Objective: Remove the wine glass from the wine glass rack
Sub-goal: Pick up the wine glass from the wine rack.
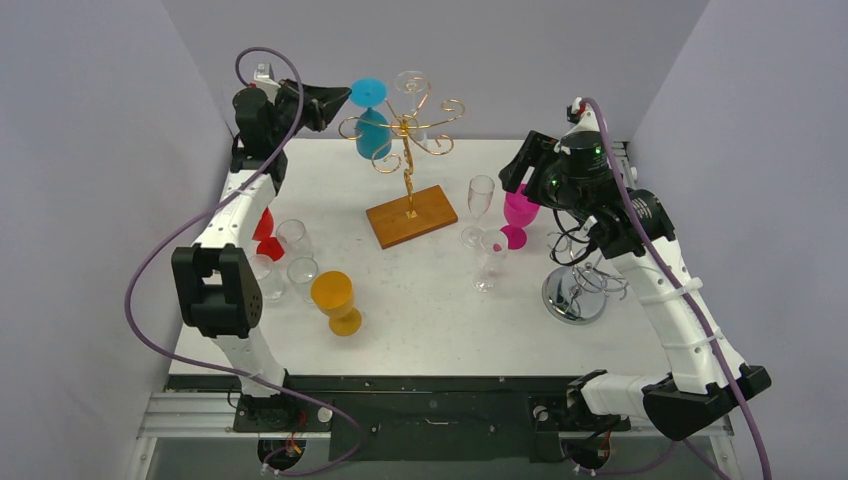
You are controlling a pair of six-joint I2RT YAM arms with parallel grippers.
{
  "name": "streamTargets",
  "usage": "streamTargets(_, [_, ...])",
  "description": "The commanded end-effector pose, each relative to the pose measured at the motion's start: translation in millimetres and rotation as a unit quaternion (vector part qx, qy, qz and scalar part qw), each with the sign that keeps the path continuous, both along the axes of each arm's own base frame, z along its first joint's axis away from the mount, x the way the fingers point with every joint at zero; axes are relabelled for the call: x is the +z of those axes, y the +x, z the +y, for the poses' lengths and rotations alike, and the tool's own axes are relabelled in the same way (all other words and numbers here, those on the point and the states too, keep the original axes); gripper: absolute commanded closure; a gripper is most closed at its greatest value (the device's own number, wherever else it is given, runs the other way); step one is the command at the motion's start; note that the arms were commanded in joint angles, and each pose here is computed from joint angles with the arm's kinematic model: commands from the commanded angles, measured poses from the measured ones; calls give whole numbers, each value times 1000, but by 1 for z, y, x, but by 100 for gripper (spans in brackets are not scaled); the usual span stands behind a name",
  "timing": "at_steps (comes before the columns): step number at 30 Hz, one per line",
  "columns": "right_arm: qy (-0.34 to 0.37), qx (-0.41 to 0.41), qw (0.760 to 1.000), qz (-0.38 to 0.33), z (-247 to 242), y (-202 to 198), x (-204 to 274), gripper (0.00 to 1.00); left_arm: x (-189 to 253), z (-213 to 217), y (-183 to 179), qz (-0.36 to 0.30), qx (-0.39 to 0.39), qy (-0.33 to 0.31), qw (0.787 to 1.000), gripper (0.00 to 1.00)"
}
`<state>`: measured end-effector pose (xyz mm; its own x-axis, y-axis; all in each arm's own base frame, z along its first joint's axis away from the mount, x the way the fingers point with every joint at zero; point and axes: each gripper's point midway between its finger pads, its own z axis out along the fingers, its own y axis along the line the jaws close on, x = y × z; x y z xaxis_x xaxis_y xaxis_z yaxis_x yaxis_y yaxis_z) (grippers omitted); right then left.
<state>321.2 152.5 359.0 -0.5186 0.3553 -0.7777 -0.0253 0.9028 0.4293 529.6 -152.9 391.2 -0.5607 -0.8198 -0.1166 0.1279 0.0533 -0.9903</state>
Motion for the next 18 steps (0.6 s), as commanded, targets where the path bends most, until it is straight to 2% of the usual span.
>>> streamTargets(1, [15, -7, 999, -35, -5, -2, 19, 36, 45, 10, -26, -61, -1, 4, 998, 100])
streamTargets(6, [18, -3, 999, -36, -3, -3, 21, 36, 43, 18, -33, -56, 7, 7, 998, 100])
streamTargets(8, [21, -2, 999, -39, -2, -3, 23, 36, 44, 35, -33, -54, 25, 12, 998, 100])
streamTargets(18, [39, 14, 998, -53, 6, -3, 32, 35, 51, 68, -57, -61, 72, 64, 993, 100])
